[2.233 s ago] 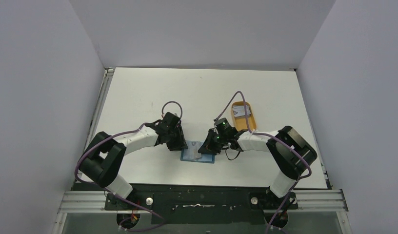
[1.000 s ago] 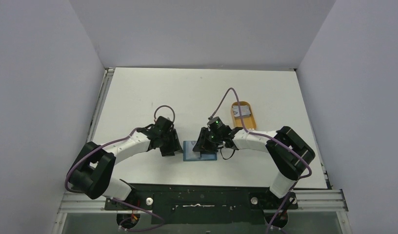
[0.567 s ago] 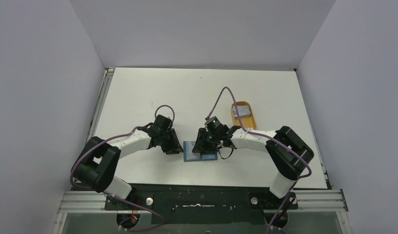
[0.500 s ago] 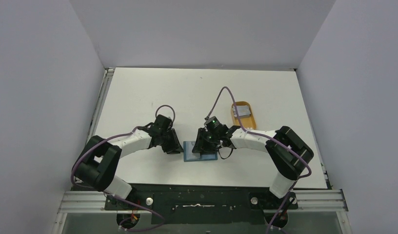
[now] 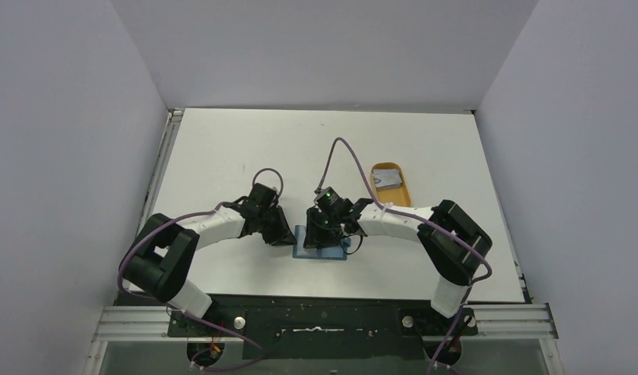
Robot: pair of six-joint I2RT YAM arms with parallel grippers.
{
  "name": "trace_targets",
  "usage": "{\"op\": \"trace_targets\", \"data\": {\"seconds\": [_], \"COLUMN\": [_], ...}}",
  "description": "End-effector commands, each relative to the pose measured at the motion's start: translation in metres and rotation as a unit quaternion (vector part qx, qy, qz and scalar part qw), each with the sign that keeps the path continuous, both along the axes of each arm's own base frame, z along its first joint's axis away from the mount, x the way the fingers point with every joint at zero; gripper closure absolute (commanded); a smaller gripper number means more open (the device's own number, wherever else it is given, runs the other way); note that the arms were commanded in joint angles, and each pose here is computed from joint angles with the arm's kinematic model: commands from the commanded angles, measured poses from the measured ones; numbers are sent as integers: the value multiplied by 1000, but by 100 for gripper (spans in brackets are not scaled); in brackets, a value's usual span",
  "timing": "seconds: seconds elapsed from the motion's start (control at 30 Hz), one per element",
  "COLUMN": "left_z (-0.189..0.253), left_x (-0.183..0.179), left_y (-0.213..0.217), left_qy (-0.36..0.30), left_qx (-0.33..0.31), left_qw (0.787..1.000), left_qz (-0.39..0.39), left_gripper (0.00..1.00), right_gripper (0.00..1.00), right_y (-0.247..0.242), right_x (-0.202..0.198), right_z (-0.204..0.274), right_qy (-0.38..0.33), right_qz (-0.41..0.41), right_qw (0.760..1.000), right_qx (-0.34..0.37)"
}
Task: Put the credit cards into the card holder
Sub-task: Insert the credit card into the card holder.
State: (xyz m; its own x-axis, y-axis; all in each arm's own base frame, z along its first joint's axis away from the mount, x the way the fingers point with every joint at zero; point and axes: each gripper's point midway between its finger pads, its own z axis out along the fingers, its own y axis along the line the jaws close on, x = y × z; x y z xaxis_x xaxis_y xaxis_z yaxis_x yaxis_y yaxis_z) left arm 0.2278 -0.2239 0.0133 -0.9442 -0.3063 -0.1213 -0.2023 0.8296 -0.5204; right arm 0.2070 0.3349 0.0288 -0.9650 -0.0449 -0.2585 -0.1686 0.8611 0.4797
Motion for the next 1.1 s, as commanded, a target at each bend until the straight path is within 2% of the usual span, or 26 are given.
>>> {"op": "trace_targets", "data": {"seconds": [0.0, 0.13, 0.27, 0.4, 0.6, 0.7, 0.83, 0.87, 0.97, 1.07], "left_z": [-3, 1, 7, 13, 24, 31, 46, 49, 59, 73], "left_x": [3, 2, 3, 4, 4, 3, 3, 2, 1, 3], "left_y": [-3, 0, 7, 10, 14, 20, 28, 30, 43, 51], "left_qy": [-5, -9, -16, -24, -34, -48, -78, -83, -100, -135], "left_qx": [0, 3, 8, 9, 6, 12, 19, 23, 43, 44], "left_qw": [1000, 1000, 1000, 1000, 999, 999, 997, 996, 994, 989], "left_qz": [-7, -3, 8, 14, 16, 19, 18, 17, 28, 37], "left_gripper": [88, 88, 86, 83, 74, 62, 53, 48, 22, 7], "right_gripper": [57, 54, 44, 34, 27, 26, 26, 26, 26, 27], "right_y": [12, 4, -4, -10, -16, -20, -22, -24, -40, -69], "right_x": [8, 11, 14, 17, 20, 22, 21, 21, 19, 22], "right_z": [13, 18, 31, 47, 65, 81, 112, 121, 144, 151], "right_qy": [-34, -49, -68, -85, -105, -128, -166, -179, -228, -270], "right_qz": [22, 13, 4, -4, -12, -15, 0, 5, 17, -1], "right_qw": [999, 998, 997, 995, 993, 991, 986, 984, 973, 962], "right_qx": [-3, -23, -39, -48, -51, -46, -11, -5, -1, -34]}}
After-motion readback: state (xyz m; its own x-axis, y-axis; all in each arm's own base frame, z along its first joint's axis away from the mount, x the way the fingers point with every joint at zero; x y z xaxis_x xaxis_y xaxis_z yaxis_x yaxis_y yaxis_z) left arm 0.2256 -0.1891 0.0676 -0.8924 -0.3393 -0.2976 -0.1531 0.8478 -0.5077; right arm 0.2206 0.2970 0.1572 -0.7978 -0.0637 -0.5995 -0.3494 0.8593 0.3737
